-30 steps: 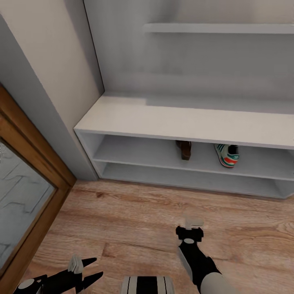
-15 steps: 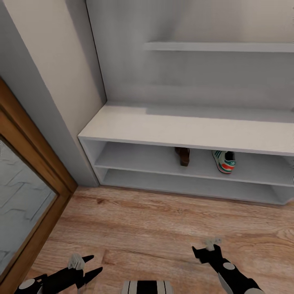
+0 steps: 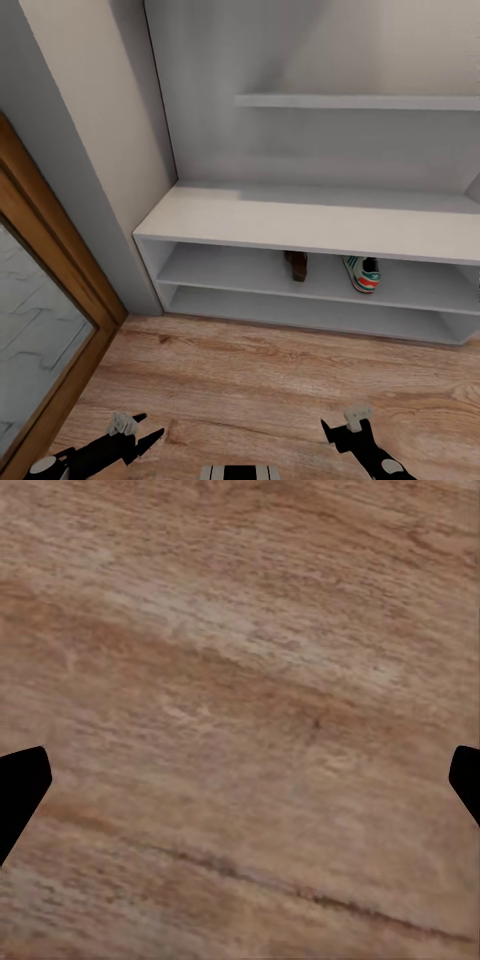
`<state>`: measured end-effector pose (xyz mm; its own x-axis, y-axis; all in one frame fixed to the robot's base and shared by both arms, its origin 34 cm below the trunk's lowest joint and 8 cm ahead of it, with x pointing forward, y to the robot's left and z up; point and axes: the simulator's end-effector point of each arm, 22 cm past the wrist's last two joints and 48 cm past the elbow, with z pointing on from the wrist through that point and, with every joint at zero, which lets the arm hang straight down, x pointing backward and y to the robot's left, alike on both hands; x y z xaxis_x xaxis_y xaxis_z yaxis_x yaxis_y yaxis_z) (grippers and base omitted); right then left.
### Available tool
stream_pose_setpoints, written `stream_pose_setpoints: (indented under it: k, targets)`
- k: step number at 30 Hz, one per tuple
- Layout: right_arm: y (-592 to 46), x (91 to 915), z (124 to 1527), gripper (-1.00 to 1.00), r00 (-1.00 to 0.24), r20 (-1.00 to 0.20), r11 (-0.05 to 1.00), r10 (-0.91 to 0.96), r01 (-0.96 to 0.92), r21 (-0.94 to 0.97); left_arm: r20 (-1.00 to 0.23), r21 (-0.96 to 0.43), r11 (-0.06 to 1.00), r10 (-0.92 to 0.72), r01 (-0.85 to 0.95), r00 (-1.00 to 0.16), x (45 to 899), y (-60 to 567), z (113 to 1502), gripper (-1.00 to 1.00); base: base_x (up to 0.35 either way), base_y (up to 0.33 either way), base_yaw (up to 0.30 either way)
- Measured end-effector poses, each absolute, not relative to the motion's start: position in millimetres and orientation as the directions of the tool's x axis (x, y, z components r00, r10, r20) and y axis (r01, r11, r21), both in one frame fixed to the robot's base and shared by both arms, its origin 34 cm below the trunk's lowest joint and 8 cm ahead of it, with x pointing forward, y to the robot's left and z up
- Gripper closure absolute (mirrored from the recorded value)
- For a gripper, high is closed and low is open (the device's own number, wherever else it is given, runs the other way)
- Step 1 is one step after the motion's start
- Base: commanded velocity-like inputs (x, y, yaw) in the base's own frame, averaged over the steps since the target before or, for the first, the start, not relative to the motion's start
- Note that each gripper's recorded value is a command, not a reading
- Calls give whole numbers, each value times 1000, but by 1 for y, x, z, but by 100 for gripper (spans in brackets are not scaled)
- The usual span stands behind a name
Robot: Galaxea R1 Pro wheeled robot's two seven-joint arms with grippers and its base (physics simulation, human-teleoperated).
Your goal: Pick up the two gym shoes and the two sandals from the corridor floor and place them onto the hallstand (shoe rack) in the corridor, making sure they are on the rack and not on the floor. Arrange them so the two gym shoes are next to each other and the two sandals are next to each other.
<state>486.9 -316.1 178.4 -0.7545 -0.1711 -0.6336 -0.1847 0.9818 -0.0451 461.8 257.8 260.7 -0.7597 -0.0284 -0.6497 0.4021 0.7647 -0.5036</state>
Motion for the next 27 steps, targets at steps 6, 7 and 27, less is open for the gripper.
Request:
stream_pose_setpoints:
  k: [6, 7, 27]
  targets:
    - [-317, 490, 187, -100, -745, -645, 983, -169, -179, -49, -673, -455, 802, -27, 386, -739, 473, 268, 265, -100, 0, 0, -36]
    - [-317, 488, 188, -100, -746, -644, 983, -167, -178, -48, -678, -451, 804, -26, 388, -734, 475, 268, 267, -100, 0, 0, -117]
    - [-327, 491, 219, -100, -719, -689, 995, -93, -95, -36, -757, -350, 862, -30, 366, -652, 509, 287, 304, -100, 0, 0, -188]
